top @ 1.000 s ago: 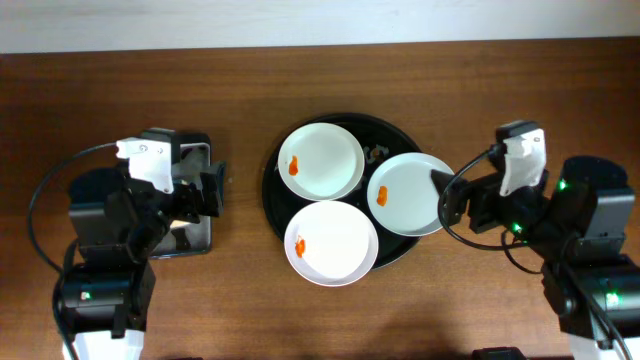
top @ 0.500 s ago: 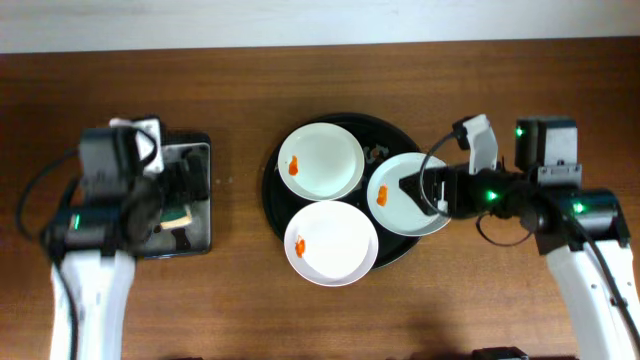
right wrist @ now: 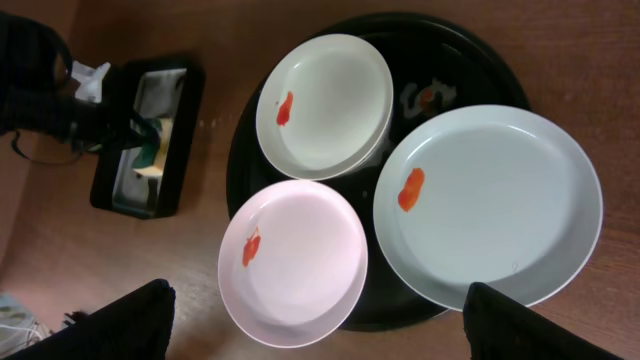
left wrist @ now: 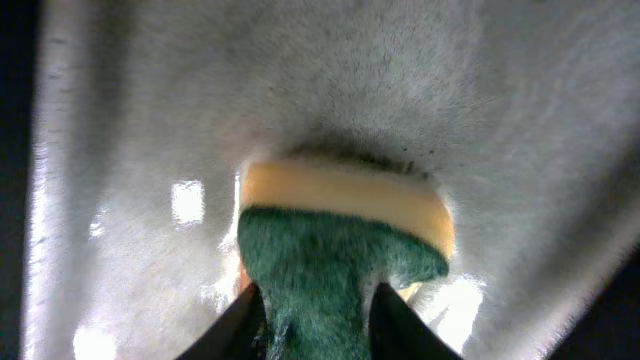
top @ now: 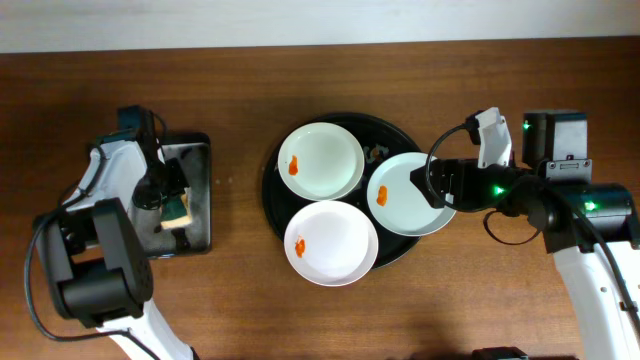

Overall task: Clean dirty plates on tray and stack at the side
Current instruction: 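Grasp the green-yellow sponge in the soapy tray with the left gripper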

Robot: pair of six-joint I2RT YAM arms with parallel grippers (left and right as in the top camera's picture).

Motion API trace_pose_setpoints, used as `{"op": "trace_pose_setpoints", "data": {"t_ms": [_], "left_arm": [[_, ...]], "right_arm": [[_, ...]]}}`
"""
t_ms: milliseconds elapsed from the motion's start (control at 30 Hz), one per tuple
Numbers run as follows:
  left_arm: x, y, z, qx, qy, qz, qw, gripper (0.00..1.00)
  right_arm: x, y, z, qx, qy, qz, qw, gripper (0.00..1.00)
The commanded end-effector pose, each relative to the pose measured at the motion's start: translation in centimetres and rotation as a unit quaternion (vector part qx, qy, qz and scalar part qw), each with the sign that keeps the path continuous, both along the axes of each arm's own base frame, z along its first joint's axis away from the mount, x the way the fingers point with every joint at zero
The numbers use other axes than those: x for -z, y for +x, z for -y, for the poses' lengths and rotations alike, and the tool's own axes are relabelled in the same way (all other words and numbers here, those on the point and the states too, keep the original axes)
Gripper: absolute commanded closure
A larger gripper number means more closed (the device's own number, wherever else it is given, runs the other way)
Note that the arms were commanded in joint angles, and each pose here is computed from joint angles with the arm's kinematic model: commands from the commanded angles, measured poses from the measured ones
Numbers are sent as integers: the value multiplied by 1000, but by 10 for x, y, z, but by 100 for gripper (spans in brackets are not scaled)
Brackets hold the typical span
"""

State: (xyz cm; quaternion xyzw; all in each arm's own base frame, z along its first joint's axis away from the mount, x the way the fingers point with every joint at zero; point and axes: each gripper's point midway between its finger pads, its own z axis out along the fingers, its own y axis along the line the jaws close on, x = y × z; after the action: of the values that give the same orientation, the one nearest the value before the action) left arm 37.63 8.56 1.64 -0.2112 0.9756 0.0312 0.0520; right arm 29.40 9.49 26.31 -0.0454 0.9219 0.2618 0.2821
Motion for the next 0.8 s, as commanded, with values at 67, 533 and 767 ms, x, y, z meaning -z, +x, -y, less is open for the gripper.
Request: {"op": "trace_pose_setpoints", "data": {"t_ms": [67,533,767], "left_arm": [[40,-6,-1,-3,-4,-45,999,100],[-39,-23,-3,-40,11,-15,999,46],[22,-30,-2,-46,17,25,998,80]], "right_arm": [[-5,5,3,8,-3,10,1000,9],[-6,6,3,8,-3,13,1000,10],[-6,6,3,8,-3,14,1000,10]]}}
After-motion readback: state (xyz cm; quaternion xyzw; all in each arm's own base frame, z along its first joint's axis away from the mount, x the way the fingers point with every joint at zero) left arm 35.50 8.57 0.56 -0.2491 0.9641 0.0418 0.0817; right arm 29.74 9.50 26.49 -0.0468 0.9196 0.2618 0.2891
